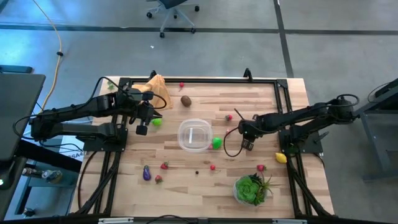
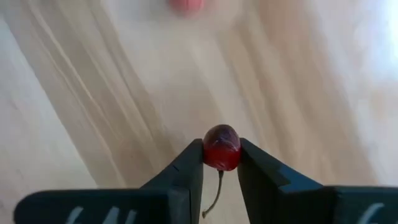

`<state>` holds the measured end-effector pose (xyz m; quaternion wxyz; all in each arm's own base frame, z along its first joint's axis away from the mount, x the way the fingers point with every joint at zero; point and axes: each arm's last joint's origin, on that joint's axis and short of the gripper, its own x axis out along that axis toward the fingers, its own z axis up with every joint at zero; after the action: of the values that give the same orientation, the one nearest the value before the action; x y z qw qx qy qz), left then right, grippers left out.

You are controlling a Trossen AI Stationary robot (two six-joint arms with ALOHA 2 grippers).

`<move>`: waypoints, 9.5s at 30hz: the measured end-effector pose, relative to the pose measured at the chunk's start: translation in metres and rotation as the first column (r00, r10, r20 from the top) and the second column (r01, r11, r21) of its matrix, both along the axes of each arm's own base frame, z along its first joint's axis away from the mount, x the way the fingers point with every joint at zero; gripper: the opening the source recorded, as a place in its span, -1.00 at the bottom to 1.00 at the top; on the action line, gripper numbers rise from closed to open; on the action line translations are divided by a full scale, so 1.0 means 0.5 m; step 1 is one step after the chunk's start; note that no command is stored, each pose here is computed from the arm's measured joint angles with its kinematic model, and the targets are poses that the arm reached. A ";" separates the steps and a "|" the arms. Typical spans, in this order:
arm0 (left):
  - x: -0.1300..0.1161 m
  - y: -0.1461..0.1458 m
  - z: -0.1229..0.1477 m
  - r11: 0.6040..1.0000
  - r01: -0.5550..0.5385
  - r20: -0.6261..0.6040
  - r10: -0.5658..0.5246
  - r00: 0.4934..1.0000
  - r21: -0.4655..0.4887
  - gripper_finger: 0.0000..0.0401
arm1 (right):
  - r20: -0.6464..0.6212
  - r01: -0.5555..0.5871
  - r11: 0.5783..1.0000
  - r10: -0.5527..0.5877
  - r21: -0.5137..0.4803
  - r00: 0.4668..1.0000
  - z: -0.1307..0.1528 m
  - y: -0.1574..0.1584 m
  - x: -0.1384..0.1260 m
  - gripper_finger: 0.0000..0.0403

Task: Pick and placing Produce into tupperware
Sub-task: Put the middle red cherry into the transparent bin, then put the lemon into the transparent bin

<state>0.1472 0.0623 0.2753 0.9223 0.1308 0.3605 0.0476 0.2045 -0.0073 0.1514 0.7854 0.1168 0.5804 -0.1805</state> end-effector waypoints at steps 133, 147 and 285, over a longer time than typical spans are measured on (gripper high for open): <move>0.000 0.000 0.000 1.000 0.000 0.000 0.000 1.000 0.000 -0.95 | -0.615 0.613 0.789 -0.508 -0.050 0.604 0.053 0.177 -0.124 -0.58; 0.000 0.000 0.000 1.000 0.000 0.000 0.000 1.000 0.000 -0.95 | -0.472 0.744 0.647 -0.715 -0.166 0.516 0.051 0.214 -0.145 -0.97; 0.000 0.000 0.000 1.000 -0.001 0.000 0.001 1.000 0.000 -0.95 | -0.051 0.853 0.460 -0.885 -0.245 0.463 -0.027 0.001 -0.022 -1.00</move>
<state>0.1471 0.0623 0.2754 0.9223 0.1307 0.3604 0.0478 0.1937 -0.0067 0.1380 0.5364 0.3077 0.4844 -0.6188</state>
